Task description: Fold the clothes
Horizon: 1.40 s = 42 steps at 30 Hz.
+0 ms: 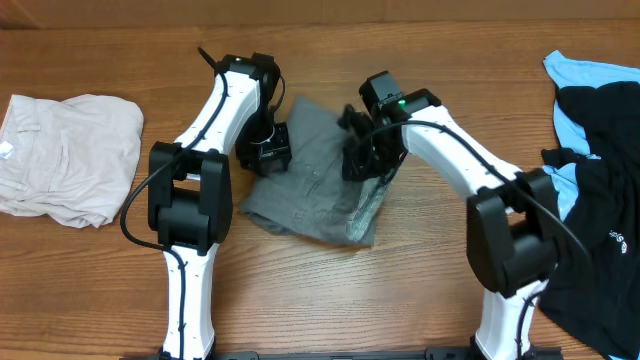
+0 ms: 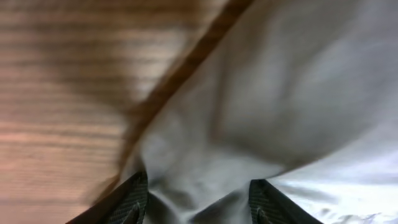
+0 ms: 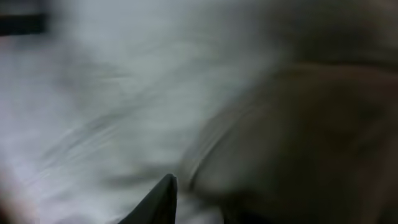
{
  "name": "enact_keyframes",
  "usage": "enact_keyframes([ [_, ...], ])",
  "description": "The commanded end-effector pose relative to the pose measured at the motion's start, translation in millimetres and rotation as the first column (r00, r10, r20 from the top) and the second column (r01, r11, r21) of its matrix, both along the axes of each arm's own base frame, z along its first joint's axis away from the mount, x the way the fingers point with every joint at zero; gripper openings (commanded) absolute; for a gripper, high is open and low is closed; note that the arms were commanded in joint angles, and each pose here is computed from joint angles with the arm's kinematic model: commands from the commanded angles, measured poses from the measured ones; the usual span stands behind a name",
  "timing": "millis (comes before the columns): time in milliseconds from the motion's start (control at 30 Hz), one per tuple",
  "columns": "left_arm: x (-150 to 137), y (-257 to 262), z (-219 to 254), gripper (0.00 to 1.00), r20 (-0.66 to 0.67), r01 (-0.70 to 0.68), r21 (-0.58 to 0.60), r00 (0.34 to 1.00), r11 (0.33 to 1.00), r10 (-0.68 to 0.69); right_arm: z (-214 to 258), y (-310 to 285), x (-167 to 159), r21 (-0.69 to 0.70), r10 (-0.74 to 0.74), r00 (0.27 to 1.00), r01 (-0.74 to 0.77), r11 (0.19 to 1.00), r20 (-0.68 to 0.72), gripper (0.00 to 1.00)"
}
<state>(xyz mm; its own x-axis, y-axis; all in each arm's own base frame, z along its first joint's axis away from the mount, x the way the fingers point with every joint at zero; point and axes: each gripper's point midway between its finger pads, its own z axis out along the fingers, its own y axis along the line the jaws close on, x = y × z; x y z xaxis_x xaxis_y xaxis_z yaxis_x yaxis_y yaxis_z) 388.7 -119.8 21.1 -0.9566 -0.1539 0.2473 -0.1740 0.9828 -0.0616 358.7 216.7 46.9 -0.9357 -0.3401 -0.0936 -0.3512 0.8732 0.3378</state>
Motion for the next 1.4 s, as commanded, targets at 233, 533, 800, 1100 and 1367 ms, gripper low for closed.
enact_keyframes([
  [233, -19.4, 19.1, 4.1, 0.52, -0.083, 0.005, 0.108, 0.997, 0.994, 0.004, -15.4, -102.2, 34.0, -0.371, -0.406, 0.9, 0.436, 0.82, 0.161, 0.27],
  [533, -8.9, 9.7, 37.9, 0.49, 0.019, -0.017, 0.049, 1.0, 0.999, 0.016, 49.0, -98.7, 21.5, -0.283, -0.402, 0.897, 0.44, 0.852, 0.184, 0.27],
  [800, 97.3, -20.1, 119.3, 0.81, 0.574, 0.063, -0.1, 0.819, 0.993, 0.006, 113.2, -19.6, -10.6, 0.159, -0.244, 0.969, 0.238, 0.958, 0.023, 0.29],
  [1100, 151.3, -67.2, 91.5, 0.77, 0.699, 0.198, -0.187, 0.715, 0.962, -0.012, 81.0, 8.1, -56.6, 0.151, -0.152, 0.982, 0.168, 0.974, -0.111, 0.3],
  [1367, 130.8, -75.3, 2.6, 0.76, 0.562, 0.237, -0.147, 0.819, 0.96, -0.116, 12.9, -7.1, -96.6, 0.082, -0.153, 0.965, 0.174, 0.981, -0.213, 0.35],
])
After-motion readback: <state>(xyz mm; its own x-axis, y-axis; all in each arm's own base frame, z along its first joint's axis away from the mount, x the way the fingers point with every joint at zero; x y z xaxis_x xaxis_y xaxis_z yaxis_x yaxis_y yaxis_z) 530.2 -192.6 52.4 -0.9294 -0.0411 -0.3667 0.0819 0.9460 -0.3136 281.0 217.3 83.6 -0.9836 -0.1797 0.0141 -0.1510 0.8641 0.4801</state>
